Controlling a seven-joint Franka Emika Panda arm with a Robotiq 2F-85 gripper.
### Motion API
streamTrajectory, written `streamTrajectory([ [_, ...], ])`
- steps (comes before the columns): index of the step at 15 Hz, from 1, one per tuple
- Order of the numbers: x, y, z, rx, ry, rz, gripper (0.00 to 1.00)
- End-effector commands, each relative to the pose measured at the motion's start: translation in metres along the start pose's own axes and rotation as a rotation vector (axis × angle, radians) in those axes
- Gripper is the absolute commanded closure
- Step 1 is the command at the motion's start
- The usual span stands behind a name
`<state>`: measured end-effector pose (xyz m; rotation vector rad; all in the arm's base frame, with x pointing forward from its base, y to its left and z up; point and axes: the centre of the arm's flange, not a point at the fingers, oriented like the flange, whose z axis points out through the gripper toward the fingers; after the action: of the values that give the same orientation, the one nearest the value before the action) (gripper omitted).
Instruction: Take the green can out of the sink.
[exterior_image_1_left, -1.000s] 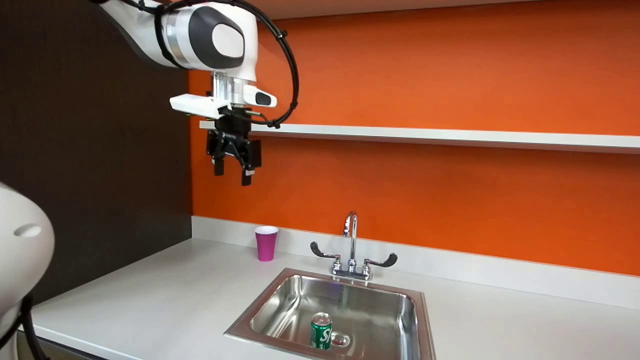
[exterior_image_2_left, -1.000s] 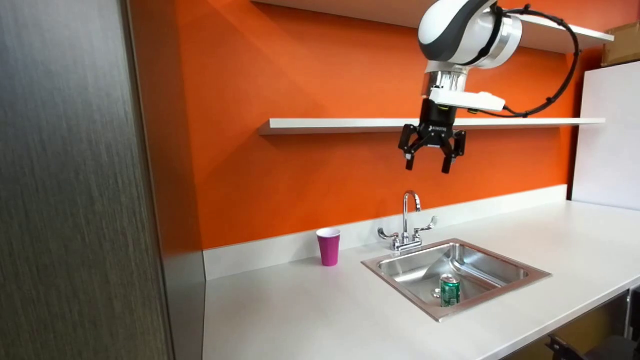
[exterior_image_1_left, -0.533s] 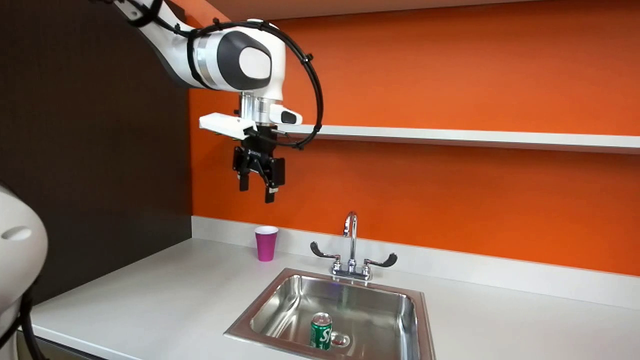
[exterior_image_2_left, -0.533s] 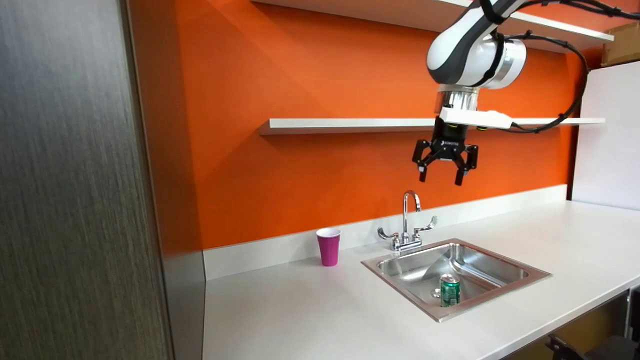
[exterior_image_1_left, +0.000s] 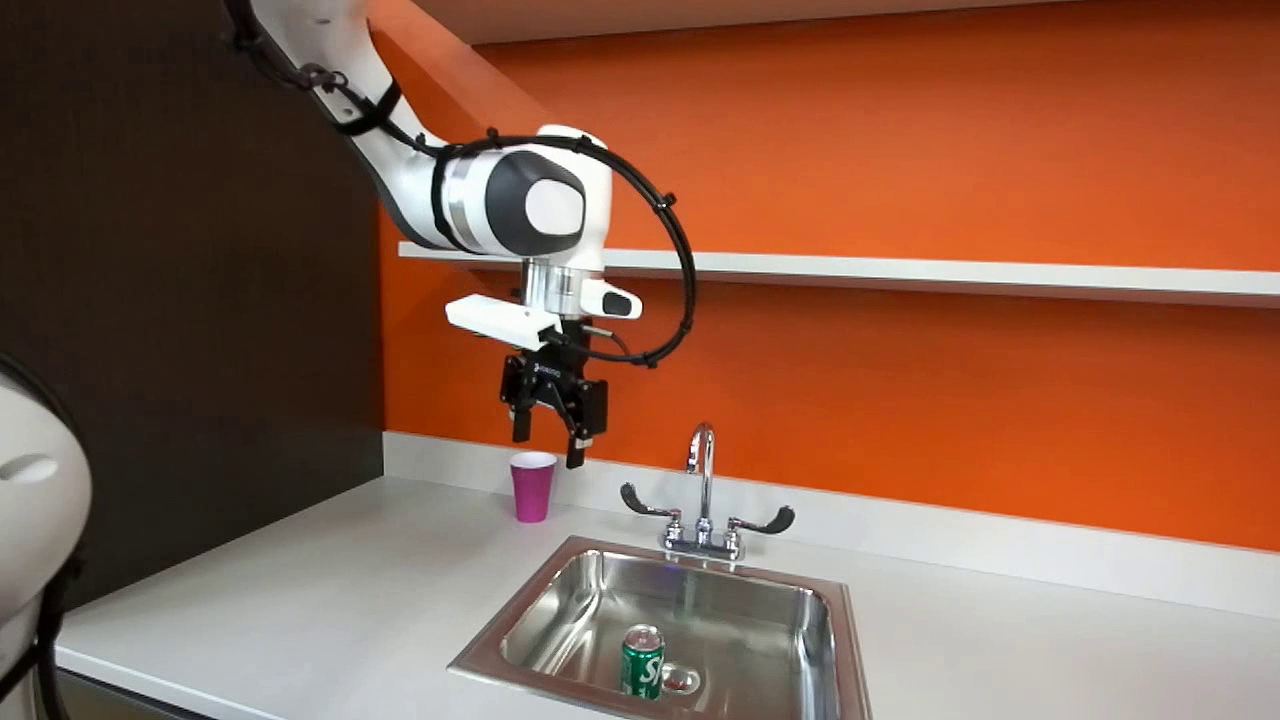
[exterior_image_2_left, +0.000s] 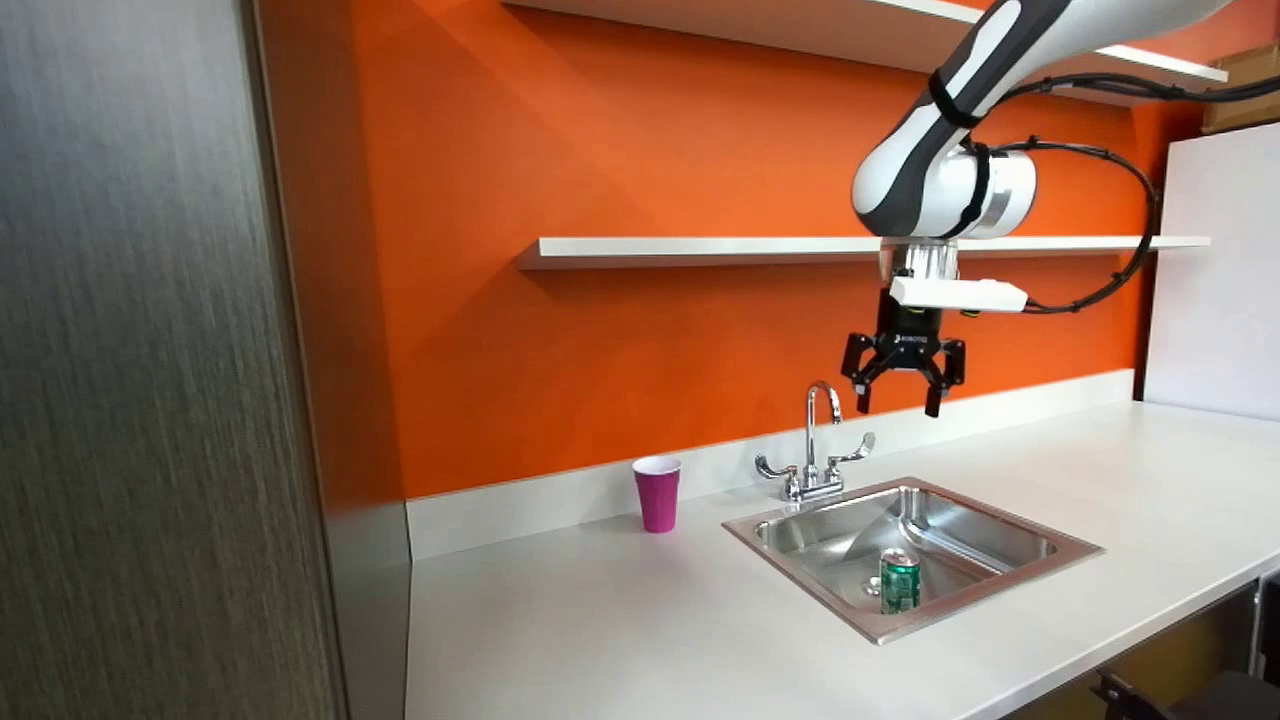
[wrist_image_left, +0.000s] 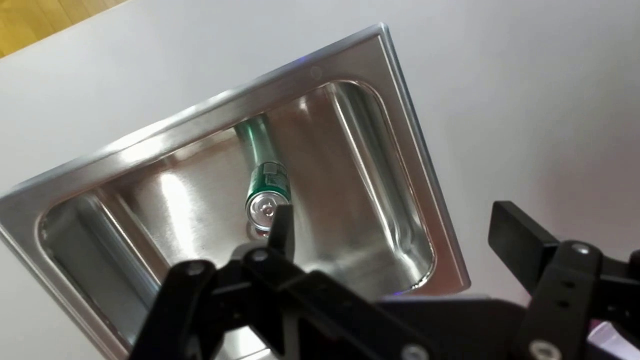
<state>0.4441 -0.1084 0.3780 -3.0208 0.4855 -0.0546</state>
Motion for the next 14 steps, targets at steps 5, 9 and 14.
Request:
streamTrajectory([
  [5,0.046,0.024,0.053,-0.062,-0.035,-0.072,0.00],
  [9,0.068,0.031,0.078,-0.076,-0.027,-0.097,0.00],
  [14,0.091,0.044,0.109,-0.100,-0.025,-0.115,0.00],
])
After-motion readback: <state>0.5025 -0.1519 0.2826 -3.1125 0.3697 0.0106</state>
